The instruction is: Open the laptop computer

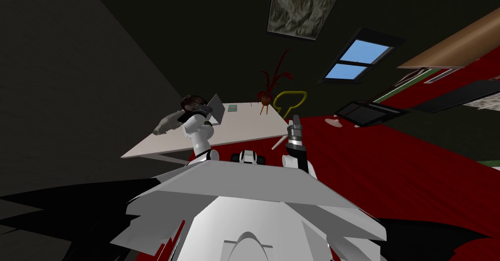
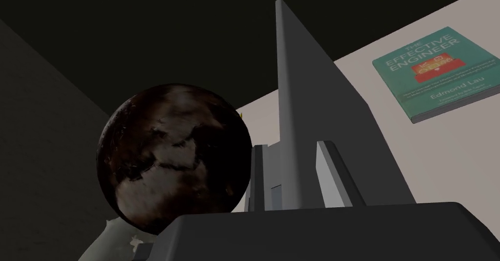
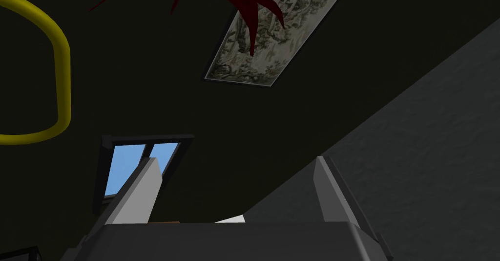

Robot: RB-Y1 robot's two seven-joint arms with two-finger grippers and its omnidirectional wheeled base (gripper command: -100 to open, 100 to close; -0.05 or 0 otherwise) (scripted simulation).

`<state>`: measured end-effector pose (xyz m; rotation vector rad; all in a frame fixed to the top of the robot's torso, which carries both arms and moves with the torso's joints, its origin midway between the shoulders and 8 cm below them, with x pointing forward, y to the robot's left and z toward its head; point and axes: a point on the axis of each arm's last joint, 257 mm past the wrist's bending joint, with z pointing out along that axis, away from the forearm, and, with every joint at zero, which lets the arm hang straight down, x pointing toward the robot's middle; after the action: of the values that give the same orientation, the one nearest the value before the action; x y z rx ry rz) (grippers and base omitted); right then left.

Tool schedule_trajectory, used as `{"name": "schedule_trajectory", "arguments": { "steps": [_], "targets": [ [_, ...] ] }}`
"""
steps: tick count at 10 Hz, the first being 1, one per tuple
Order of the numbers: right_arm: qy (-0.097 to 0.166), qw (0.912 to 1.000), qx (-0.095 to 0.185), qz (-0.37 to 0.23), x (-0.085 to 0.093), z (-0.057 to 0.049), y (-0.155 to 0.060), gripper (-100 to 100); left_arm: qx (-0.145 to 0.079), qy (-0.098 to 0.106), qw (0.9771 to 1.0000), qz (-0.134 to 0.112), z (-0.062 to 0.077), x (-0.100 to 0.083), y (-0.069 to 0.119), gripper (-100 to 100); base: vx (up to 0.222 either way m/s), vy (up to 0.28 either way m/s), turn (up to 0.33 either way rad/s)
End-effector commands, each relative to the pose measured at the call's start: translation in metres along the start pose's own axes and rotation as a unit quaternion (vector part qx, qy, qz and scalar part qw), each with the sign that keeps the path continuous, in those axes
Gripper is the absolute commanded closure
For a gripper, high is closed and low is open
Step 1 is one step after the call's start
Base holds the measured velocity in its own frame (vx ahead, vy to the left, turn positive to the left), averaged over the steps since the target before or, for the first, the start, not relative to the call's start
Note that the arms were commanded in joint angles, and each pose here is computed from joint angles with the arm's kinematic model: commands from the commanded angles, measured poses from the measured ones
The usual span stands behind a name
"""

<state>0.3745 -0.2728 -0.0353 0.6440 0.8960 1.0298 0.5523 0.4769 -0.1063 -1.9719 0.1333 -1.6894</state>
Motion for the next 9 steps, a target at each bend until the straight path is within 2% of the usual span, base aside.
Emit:
{"name": "schedule_trajectory", "arguments": {
  "steps": [1,2,3,5,7,9],
  "targets": [
    [0.0,1.0,0.0,0.0,0.0,0.0,0.0,0,-0.008,-0.004,0.9986,-0.051,-0.005,-0.004,0.002,100,0.021,0.133,0.018],
    [0.0,1.0,0.0,0.0,0.0,0.0,0.0,0,-0.006,-0.001,0.9992,-0.039,-0.004,-0.001,0.002,100,0.005,0.061,0.001],
    [0.0,1.0,0.0,0.0,0.0,0.0,0.0,0,-0.012,-0.005,0.9966,-0.082,-0.005,-0.013,0.008,100,-0.012,0.088,-0.007],
    [0.0,1.0,0.0,0.0,0.0,0.0,0.0,0,-0.017,-0.009,0.9924,-0.122,-0.007,-0.026,0.014,100,-0.017,0.123,-0.031],
    [0.0,1.0,0.0,0.0,0.0,0.0,0.0,0,-0.021,-0.014,0.9865,-0.162,-0.009,-0.038,0.02,100,-0.004,0.104,-0.005],
    [0.0,1.0,0.0,0.0,0.0,0.0,0.0,0,-0.023,-0.019,0.979,-0.202,-0.012,-0.051,0.025,100,-0.004,0.105,0.0]
  ]
}}
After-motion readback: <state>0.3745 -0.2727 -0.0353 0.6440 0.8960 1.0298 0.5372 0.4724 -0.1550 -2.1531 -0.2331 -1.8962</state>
